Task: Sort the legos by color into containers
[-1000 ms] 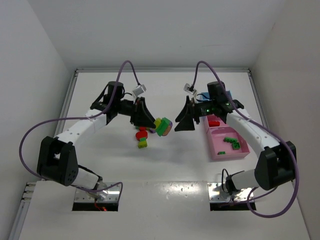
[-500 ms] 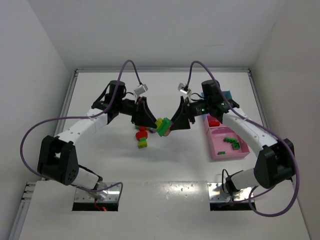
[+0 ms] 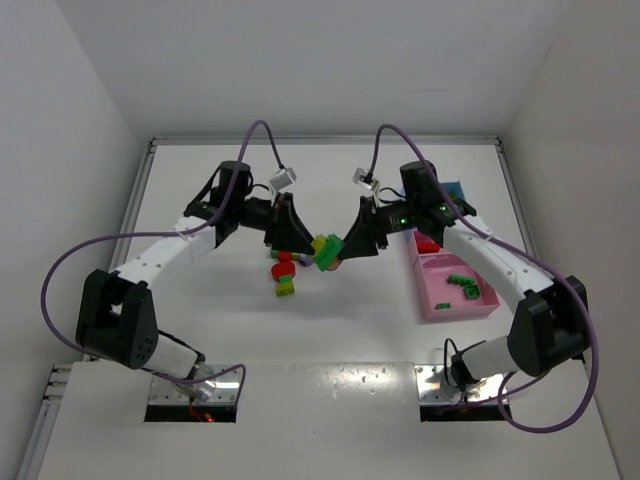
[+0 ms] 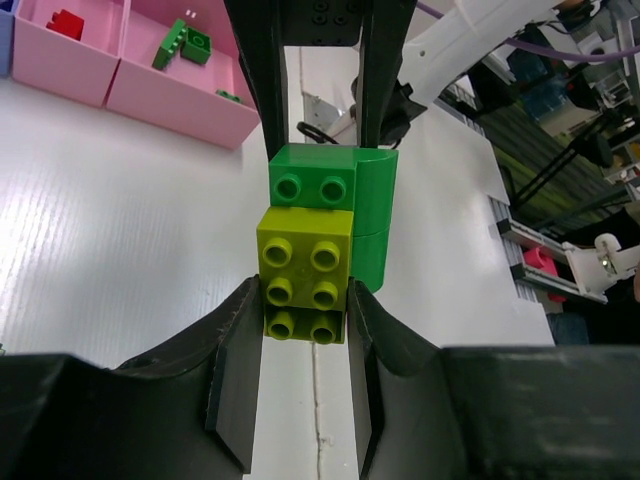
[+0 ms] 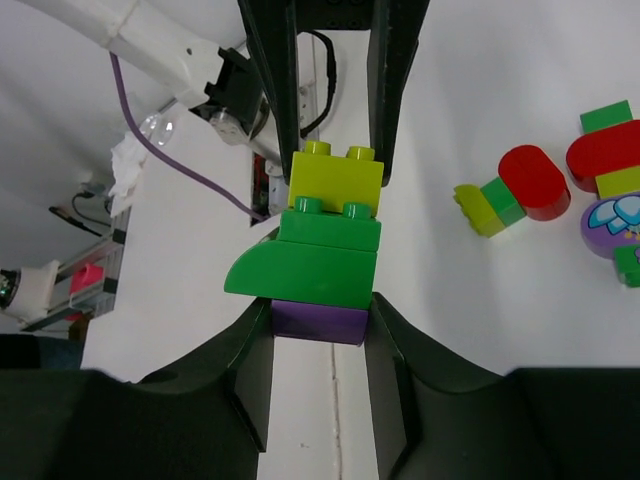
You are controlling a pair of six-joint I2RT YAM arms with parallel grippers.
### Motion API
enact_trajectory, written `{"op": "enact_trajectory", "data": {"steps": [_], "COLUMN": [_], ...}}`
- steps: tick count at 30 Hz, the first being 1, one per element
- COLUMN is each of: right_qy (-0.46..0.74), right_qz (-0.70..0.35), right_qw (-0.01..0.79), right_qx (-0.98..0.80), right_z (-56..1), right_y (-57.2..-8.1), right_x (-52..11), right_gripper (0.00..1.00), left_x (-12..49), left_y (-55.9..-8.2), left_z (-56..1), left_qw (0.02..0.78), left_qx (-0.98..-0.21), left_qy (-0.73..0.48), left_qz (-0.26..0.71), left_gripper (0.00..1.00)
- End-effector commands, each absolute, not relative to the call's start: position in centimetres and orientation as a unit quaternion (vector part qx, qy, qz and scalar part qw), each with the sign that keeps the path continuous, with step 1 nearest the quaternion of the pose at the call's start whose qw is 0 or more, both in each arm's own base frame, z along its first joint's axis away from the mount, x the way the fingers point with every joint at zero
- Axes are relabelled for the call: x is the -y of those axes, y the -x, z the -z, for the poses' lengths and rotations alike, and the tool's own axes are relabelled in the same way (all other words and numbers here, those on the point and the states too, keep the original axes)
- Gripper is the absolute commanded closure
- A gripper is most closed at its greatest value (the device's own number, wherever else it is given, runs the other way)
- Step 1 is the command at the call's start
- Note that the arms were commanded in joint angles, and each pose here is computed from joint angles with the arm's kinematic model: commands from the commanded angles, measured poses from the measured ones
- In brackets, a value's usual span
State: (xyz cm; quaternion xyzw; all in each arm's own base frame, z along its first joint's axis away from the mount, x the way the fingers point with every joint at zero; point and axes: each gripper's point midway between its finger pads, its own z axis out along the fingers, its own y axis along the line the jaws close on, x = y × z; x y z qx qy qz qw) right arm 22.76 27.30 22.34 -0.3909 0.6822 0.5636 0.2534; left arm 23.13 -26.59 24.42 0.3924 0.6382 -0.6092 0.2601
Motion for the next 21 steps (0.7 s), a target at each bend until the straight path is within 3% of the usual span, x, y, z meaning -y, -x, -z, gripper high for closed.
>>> {"op": "enact_trajectory", "data": {"steps": [1,9,21], "right_qy": [0.424,0.417,0.386], "right_qz": [-0.549,-0.52,-0.439], "right_qw": [0.284,0.278,0.292], "right_qx": [-0.662,-0.692,-0.757], "right_z": [-23.5,-21.5,-18.2], "right_y": [-22.5,-22.3,-23.9], "right_x": [-27.3,-24.2,-19.5], "right_gripper": [0.99,1.0,1.0], "left_x": [26.6,23.6,22.4], "left_y": [-24.1,-27.6,-30.0], "left_z": [-27.0,-29.5,-28.2], "left_qw": [0.314,0.399,0.437], "left_qx": [-0.611,-0.624,-0.666], "left_qy": [-0.422,-0.39,-0.308], "left_qz": [0.591,0.547,0.519], "left_gripper": [1.0,1.0,1.0]}}
